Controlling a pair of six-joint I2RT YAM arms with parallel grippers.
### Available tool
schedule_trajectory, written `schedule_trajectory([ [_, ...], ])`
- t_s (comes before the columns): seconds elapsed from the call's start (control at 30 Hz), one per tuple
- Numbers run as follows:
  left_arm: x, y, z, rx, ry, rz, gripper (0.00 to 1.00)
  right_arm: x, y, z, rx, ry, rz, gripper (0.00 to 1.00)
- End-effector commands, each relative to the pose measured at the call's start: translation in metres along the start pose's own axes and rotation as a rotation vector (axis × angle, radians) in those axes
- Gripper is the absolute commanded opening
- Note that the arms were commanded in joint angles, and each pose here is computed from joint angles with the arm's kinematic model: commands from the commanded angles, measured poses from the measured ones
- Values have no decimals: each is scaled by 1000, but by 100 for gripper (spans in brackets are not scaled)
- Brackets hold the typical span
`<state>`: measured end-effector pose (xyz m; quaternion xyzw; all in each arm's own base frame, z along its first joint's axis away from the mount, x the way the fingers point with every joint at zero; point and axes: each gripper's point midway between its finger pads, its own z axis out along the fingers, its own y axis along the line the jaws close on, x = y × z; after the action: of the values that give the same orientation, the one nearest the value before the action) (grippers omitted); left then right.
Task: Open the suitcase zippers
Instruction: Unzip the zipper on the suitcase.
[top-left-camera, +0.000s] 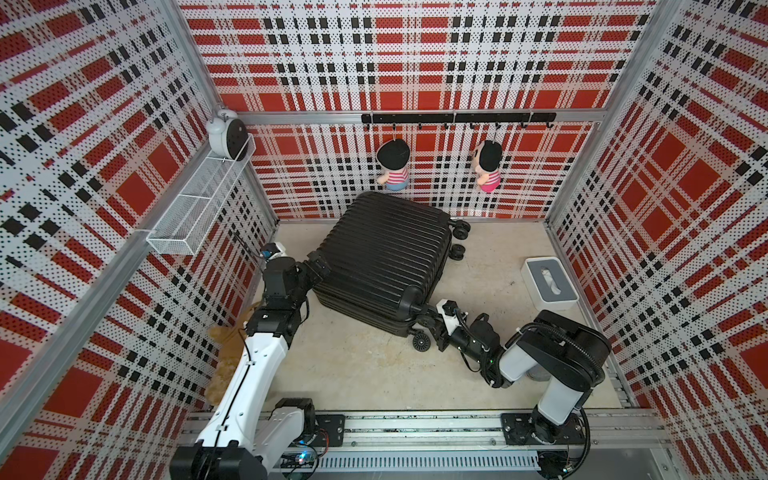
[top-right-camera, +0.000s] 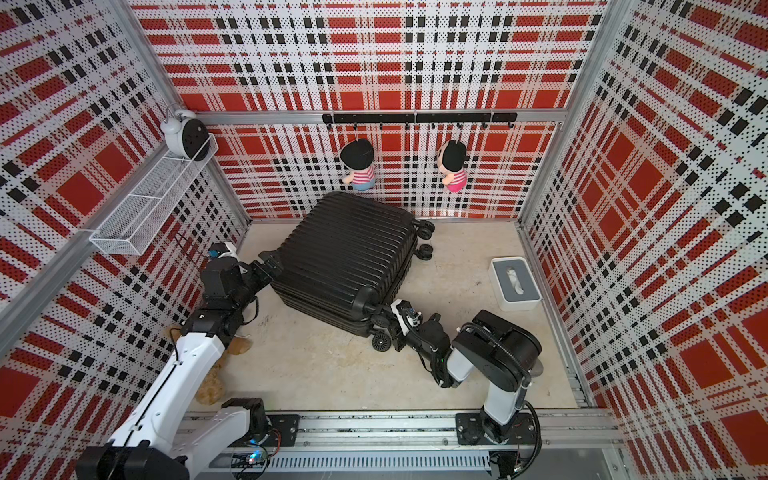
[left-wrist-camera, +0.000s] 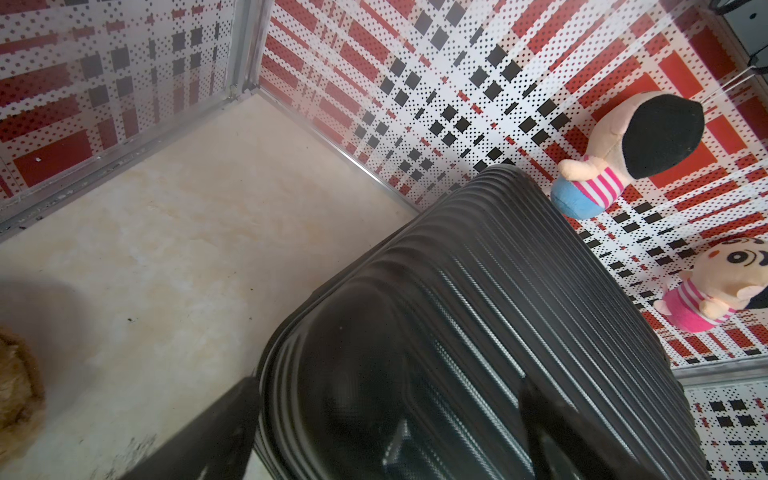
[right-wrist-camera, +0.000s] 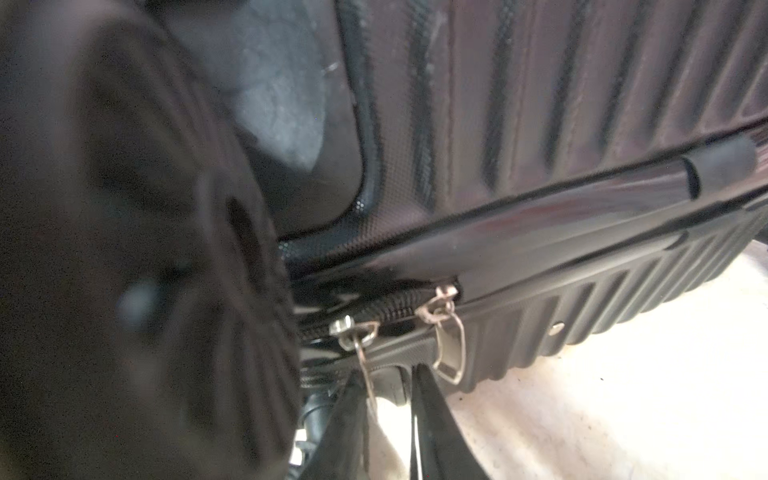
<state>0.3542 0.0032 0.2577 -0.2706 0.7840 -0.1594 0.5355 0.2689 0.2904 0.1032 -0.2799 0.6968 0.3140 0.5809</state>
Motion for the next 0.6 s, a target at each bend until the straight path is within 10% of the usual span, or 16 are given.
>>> schedule_trajectory([
  [0.0, -3, 2, 2, -2, -15, 18, 98, -12, 5, 2, -25, -47, -24, 25],
  [0.57, -13, 10, 5, -49, -62, -26, 98, -17, 11, 0, -55, -53, -38, 0],
])
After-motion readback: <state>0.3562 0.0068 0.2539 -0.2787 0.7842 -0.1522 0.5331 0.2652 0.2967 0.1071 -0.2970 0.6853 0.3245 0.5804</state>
